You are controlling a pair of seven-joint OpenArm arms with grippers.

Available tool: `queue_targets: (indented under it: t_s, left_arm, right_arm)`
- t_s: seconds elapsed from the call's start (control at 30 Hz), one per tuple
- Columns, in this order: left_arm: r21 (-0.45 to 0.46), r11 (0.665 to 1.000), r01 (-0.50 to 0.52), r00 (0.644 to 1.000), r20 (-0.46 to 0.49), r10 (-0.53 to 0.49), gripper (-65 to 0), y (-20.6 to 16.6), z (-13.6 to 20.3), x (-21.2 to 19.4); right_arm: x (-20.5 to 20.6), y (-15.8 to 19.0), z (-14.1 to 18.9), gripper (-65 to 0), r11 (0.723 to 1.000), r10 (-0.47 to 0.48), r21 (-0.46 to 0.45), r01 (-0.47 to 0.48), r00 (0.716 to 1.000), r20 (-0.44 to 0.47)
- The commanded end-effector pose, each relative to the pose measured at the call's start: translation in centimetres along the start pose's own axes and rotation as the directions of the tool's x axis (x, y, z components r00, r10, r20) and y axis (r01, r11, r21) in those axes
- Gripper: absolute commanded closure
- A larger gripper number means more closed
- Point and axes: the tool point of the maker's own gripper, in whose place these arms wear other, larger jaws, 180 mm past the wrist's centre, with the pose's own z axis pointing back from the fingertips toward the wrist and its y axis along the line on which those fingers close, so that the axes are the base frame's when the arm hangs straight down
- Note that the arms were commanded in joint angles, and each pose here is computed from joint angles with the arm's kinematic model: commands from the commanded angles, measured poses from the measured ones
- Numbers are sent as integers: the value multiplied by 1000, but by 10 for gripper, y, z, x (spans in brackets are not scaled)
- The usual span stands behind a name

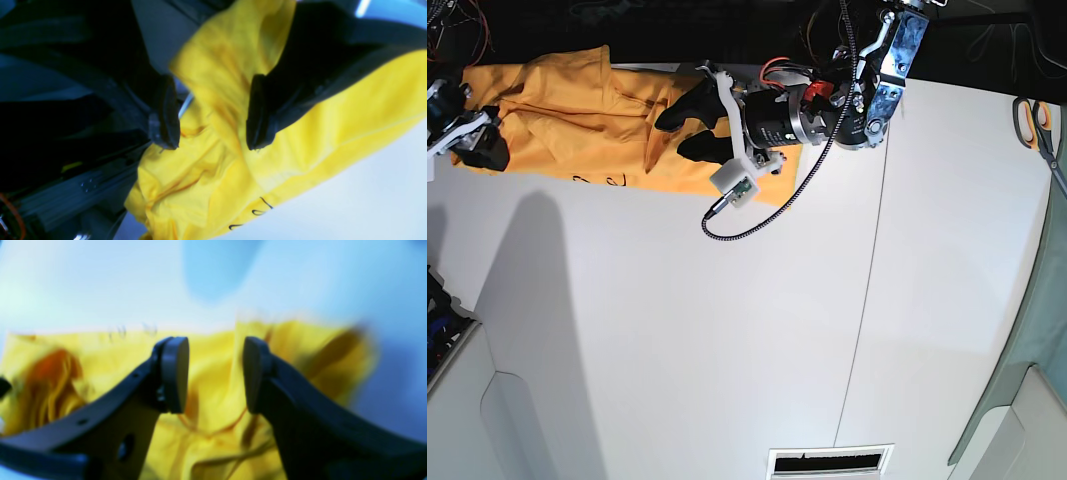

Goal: Layout the t-shirt on the table in an organized manner, then fold the t-shirt properly
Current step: 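Lift the shirt end with the left gripper and fold it toward the right gripper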

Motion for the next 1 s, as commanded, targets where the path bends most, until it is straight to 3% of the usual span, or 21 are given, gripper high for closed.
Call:
queue_targets:
  t_s: [0.0,0.1,0.23,0.4,0.6,0.87,0.9,0.97]
  left_arm:
    - [-31,1000,0,998,66,2,-354,-7,0,18]
    - [-49,999,-16,997,80,20,-354,-12,-2,22]
    - [-44,999,-22,997,69,25,-354,-9,-1,20]
    - [9,999,-45,996,71,45,-354,10,10,19]
    - [95,986,-135,984,127,122,-354,48,38,23]
    - [222,960,-168,980,145,138,-354,89,74,14]
    - [247,954,-168,980,143,136,-354,97,83,12]
    - [306,938,-164,982,138,127,-354,116,104,8]
  right_arm:
    - [24,-4,9,-268,999,35,-11,-35,997,64]
    - [34,-28,22,-285,994,54,-101,-47,996,69]
    - [28,-58,29,-453,982,65,-180,-63,998,8]
    - [0,-90,31,-451,979,-32,-201,20,998,-58]
    - [-47,-90,21,-449,982,-131,-151,110,981,-143]
    - [-73,-51,-3,-444,997,-77,-46,68,966,-248]
    - [-72,-48,-4,-430,996,-84,-38,78,967,-240]
    - [-68,-46,-5,-338,995,-103,-29,99,970,-221]
